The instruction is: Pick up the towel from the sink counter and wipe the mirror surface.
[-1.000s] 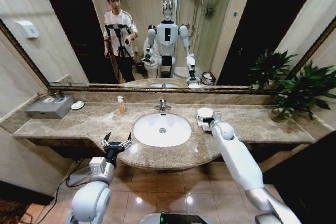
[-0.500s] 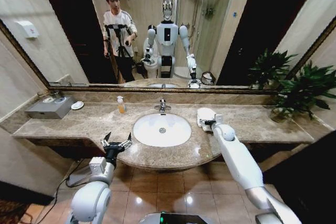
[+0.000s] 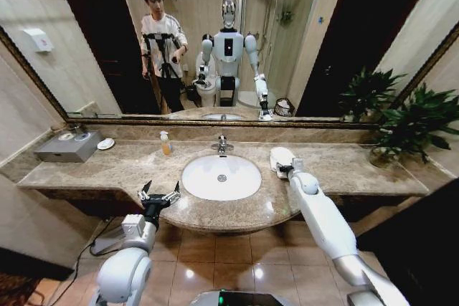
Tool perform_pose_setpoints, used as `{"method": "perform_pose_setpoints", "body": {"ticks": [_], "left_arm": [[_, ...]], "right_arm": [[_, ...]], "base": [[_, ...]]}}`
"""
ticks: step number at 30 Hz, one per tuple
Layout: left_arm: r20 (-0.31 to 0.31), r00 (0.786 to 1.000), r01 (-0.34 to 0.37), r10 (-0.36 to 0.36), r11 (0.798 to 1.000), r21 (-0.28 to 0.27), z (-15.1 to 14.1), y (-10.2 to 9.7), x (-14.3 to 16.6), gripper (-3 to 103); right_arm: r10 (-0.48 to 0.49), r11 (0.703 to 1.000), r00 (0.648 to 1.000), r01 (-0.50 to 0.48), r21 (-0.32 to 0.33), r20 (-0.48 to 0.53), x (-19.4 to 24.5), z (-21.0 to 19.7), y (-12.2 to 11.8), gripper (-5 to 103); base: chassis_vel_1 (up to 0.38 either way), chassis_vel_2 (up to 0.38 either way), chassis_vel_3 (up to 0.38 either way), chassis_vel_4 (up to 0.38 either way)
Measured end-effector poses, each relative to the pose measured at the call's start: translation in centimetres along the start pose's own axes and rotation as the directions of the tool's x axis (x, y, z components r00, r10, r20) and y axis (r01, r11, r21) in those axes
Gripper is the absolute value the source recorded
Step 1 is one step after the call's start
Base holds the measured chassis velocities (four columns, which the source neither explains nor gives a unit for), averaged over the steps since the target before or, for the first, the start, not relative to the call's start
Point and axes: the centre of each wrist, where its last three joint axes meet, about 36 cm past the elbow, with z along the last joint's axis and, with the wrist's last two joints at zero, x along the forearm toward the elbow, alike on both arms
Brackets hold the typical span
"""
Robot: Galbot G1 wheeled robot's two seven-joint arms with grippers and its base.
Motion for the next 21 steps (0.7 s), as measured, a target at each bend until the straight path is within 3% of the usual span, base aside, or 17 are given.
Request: {"method": "perform_pose_setpoints", "body": {"ticks": [4, 6, 8, 13, 17, 21], "left_arm": [[0.0, 1.0, 0.0, 0.0, 1.0, 0.0, 0.0, 0.0, 0.0, 100], [0.0, 1.0, 0.0, 0.0, 1.0, 0.0, 0.0, 0.0, 0.0, 100], [0.0, 1.0, 0.0, 0.0, 1.0, 0.0, 0.0, 0.0, 0.0, 100], [0.0, 1.0, 0.0, 0.0, 1.0, 0.0, 0.0, 0.0, 0.0, 100], [0.0, 1.0, 0.0, 0.0, 1.0, 0.0, 0.0, 0.0, 0.0, 100], [0.0, 1.0, 0.0, 0.0, 1.0, 0.0, 0.0, 0.0, 0.0, 100]], "right_arm": [[0.002, 1.0, 0.998, -0.001, -0.023, 0.064, 0.3, 1.2, 0.6, 26], [-0.001, 1.0, 0.997, 0.003, -0.029, 0.074, 0.5, 1.4, 0.7, 26], [-0.02, 0.998, 0.989, 0.028, -0.048, 0.145, 1.9, 2.0, 1.2, 14], [-0.043, 0.997, 0.962, 0.058, -0.047, 0.27, 4.2, 2.4, 2.3, 14], [-0.069, 0.997, 0.91, 0.079, -0.007, 0.408, 9.0, 1.5, 4.0, 14], [-0.08, 0.996, 0.878, 0.086, 0.008, 0.472, 12.5, 0.5, 5.1, 14]], "base": [[0.0, 0.0, 0.0, 0.0], [0.0, 0.0, 0.0, 0.0], [0.0, 0.0, 0.0, 0.0], [0.0, 0.0, 0.0, 0.0], [0.0, 0.0, 0.0, 0.0], [0.0, 0.0, 0.0, 0.0]]}}
